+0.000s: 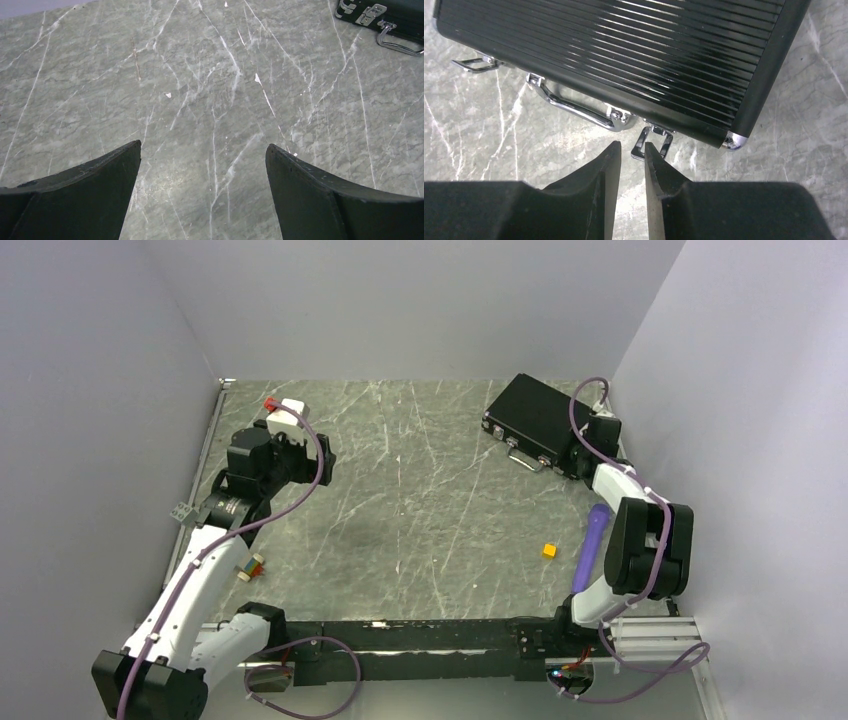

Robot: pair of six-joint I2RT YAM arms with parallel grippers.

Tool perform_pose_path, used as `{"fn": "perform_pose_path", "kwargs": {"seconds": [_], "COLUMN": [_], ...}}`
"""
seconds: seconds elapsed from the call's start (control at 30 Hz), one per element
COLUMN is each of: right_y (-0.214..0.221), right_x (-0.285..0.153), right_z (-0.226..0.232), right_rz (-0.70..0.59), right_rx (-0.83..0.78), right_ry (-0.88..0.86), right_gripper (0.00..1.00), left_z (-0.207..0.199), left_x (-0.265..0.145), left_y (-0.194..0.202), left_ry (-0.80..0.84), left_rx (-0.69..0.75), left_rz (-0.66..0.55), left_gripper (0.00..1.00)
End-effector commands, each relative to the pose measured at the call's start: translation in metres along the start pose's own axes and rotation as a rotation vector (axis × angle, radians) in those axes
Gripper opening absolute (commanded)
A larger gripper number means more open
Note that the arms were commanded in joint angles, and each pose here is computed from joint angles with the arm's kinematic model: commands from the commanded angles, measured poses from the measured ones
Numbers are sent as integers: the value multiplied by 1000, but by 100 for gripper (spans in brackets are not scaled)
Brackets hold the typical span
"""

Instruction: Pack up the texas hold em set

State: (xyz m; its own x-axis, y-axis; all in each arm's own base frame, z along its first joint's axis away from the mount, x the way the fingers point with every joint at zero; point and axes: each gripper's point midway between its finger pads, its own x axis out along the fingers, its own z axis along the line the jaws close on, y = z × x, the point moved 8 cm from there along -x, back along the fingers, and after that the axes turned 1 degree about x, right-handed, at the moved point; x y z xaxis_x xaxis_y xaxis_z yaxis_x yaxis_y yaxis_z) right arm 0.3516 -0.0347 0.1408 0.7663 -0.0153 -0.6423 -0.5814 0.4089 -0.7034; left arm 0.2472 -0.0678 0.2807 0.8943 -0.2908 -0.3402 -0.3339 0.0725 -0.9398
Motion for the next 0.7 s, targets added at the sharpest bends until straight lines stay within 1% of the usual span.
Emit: {"fn": "perform_pose_path", "kwargs": {"seconds": [0.0, 0.27, 0.67], "right_y": [-5, 16, 29], "right_x": [0, 6, 18], "right_z": [-1, -10, -18], "right_rz": [-15, 36, 88], "right_rx": [16, 31, 34], "right_ry": [19, 53, 96], "right_gripper": [28, 28, 27], "left_z": [0, -1, 0], "left_x": [2, 2, 1], "left_y": [-5, -5, -6], "left_ry": [3, 6, 3], "left_rx": [-7, -7, -7], "left_rz": [-33, -34, -38], "left_gripper": [98, 98, 98]}}
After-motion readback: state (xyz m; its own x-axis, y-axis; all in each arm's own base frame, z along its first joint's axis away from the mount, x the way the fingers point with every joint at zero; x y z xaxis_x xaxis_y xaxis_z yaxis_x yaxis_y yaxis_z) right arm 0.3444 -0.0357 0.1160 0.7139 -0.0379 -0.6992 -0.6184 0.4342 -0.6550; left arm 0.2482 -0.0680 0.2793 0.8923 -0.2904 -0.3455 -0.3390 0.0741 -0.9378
